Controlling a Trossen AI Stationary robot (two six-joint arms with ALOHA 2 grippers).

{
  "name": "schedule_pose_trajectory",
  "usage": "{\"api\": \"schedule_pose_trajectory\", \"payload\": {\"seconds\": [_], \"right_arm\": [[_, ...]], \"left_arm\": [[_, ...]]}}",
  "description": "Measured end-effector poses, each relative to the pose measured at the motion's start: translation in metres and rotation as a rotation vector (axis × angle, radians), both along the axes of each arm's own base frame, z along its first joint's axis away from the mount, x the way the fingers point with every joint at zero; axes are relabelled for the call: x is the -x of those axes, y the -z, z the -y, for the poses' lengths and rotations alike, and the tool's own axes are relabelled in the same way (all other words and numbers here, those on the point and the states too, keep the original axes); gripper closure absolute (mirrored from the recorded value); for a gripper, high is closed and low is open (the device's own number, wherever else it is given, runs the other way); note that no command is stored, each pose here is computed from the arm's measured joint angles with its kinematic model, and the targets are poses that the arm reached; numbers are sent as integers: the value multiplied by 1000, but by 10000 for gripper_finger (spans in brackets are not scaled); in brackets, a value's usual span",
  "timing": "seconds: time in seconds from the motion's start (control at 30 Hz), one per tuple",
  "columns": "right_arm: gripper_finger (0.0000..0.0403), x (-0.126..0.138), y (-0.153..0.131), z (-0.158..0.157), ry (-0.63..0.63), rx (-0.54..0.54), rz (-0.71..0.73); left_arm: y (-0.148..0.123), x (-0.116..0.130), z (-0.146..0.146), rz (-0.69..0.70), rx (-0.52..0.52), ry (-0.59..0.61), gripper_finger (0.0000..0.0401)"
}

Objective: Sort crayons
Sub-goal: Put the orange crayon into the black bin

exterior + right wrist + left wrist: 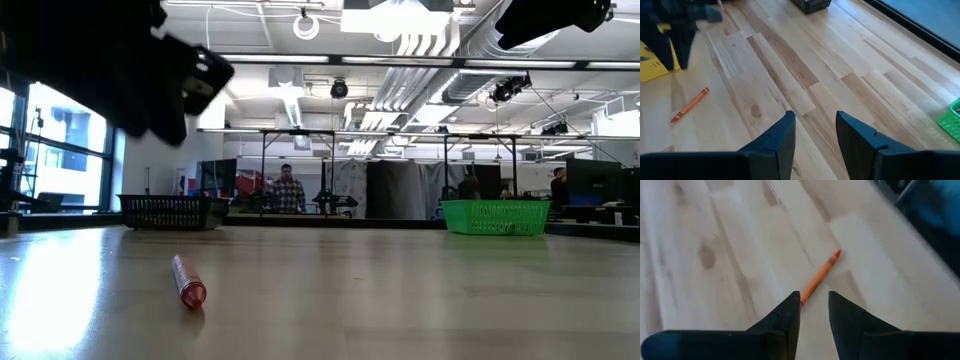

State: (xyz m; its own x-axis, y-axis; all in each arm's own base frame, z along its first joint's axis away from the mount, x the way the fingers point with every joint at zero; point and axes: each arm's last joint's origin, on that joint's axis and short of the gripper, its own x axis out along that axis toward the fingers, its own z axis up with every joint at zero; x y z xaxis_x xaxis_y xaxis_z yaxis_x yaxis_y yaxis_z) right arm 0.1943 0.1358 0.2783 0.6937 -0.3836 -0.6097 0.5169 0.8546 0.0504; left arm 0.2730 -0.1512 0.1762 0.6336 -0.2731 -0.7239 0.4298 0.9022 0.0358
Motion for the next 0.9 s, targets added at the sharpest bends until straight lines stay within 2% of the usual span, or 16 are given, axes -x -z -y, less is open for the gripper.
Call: {"api": "schedule_pose_trajectory", "payload": {"seconds": [0.23,0.53,0.9], "right_arm": [[269,0,0,0,-4,-8,-6],[269,0,0,0,-7,-11,-9],[269,0,0,-1,-7,-12,-7]], "left_arm": [[25,-27,16,-61,-127,96,311],[33,-52,31,-145,-170,165,311],[53,-54,33,-213,-220,198,311]]}}
